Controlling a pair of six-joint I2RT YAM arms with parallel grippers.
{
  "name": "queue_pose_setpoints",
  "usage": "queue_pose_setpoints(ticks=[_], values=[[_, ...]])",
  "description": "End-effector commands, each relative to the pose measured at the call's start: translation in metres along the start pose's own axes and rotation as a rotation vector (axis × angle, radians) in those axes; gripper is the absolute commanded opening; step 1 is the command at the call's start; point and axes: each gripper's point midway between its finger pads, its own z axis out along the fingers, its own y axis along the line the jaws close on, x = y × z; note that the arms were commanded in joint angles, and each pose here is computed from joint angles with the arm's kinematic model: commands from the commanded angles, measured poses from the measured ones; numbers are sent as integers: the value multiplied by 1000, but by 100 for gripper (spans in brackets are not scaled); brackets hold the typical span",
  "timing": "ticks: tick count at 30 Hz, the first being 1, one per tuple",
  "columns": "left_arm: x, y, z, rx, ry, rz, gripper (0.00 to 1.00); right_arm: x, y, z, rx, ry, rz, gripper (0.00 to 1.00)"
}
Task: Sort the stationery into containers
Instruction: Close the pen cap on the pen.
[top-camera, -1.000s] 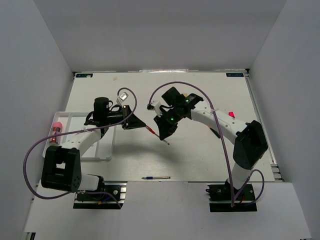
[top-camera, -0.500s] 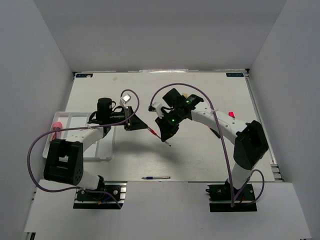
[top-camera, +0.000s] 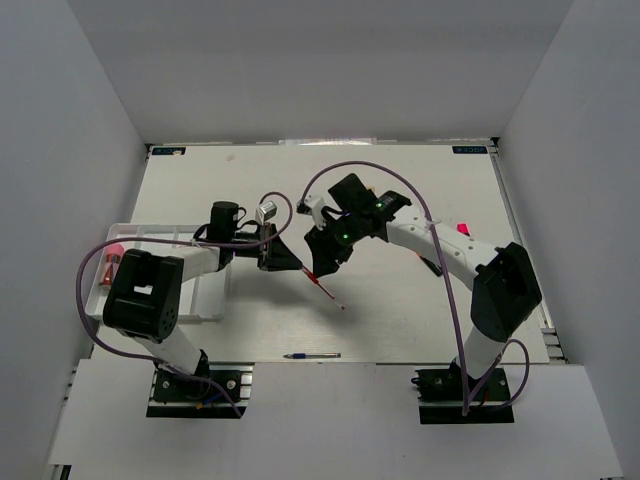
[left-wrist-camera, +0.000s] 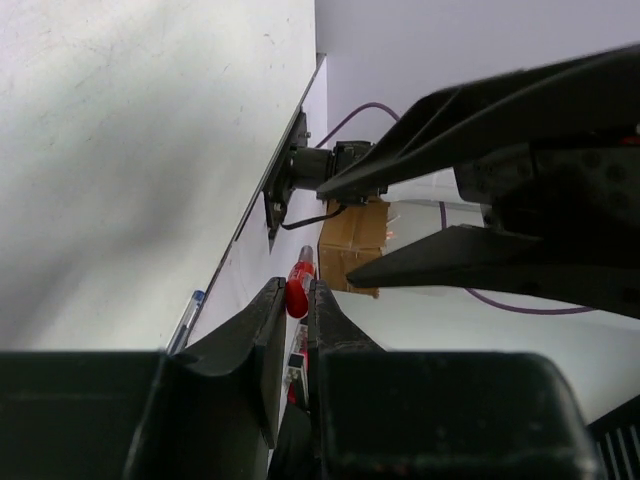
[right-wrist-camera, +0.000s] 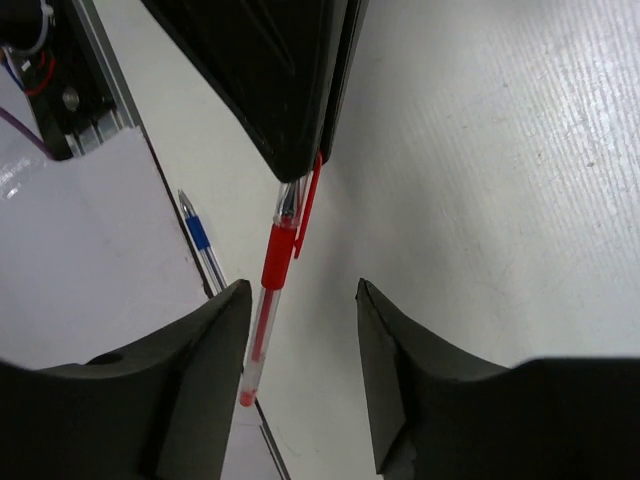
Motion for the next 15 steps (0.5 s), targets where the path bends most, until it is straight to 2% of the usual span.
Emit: queue_pose_setpoints(ticks=[1, 6, 15], values=[[-4, -15, -1, 34, 24, 71, 0, -26, 5, -16, 5, -104, -53, 55], [-12, -16, -3, 33, 13, 74, 0, -25, 6, -22, 0, -114, -44, 68], [-31, -31, -13, 60, -21, 104, 0, 3, 20, -30, -57, -101, -34, 73]])
